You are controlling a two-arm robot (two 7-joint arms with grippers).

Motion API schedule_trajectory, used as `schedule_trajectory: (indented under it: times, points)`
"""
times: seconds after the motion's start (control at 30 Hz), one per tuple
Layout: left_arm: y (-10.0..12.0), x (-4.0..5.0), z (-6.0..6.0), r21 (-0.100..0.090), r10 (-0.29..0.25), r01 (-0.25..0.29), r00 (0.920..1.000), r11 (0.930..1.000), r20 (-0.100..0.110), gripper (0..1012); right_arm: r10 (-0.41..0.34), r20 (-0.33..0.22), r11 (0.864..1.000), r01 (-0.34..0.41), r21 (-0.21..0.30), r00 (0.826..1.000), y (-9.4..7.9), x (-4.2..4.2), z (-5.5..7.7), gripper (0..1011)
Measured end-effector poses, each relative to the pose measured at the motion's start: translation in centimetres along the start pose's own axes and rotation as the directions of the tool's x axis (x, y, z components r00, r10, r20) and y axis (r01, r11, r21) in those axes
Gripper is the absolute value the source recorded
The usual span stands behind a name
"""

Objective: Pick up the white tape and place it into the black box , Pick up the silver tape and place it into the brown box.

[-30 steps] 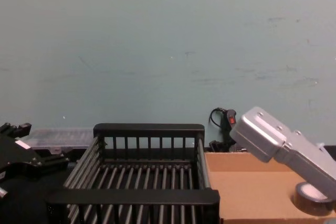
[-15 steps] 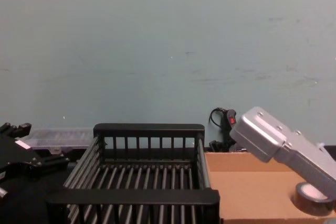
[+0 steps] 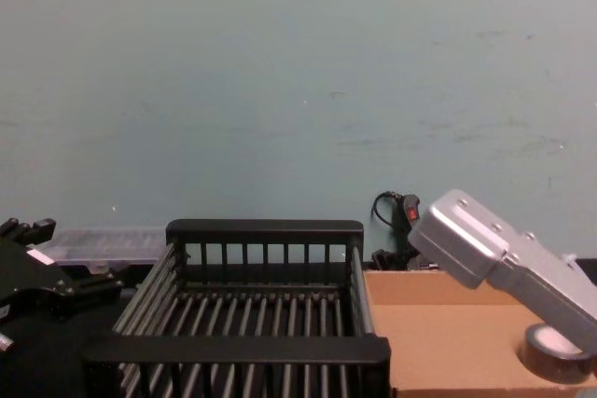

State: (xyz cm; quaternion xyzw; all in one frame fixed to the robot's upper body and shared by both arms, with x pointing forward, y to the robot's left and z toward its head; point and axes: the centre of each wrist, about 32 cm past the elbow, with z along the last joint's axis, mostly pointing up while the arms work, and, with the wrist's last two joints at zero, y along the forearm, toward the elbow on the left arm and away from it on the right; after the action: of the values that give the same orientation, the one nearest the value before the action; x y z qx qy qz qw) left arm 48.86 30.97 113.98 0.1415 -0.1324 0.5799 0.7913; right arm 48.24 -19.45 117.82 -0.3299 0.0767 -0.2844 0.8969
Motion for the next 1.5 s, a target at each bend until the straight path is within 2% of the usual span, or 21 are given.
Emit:
schedule_trajectory:
  times: [0.23, 0.43, 0.87, 0.9, 1.23, 1.5]
  points:
    - [0.0, 0.00, 0.0, 0.000, 0.000, 0.000, 1.0000, 1.0000, 0.000, 1001, 0.004, -0.001, 1.000, -0.004, 0.003, 1.000, 0.0, 0.03, 0.0, 93]
    - [0.0, 0.00, 0.0, 0.000, 0.000, 0.000, 1.0000, 1.0000, 0.000, 1002, 0.030, 0.004, 0.999, -0.031, 0.044, 1.000, -0.5, 0.16, 0.2, 93]
    - [0.0, 0.00, 0.0, 0.000, 0.000, 0.000, 1.0000, 1.0000, 0.000, 1001, 0.029, 0.038, 0.992, -0.033, 0.122, 0.999, -2.2, 0.02, 1.2, 93]
    - [0.0, 0.00, 0.0, 0.000, 0.000, 0.000, 1.0000, 1.0000, 0.000, 1001, 0.024, 0.047, 0.989, -0.030, 0.144, 0.999, -2.7, -0.08, 1.5, 92]
    - [0.0, 0.00, 0.0, 0.000, 0.000, 0.000, 1.0000, 1.0000, 0.000, 1001, -0.025, 0.080, 0.974, 0.006, 0.227, 0.997, -4.5, 0.02, 2.7, 93]
    - [0.0, 0.00, 0.0, 0.000, 0.000, 0.000, 1.0000, 1.0000, 0.000, 1002, -0.072, 0.101, 0.959, 0.041, 0.281, 0.992, -5.3, 0.62, 3.9, 93]
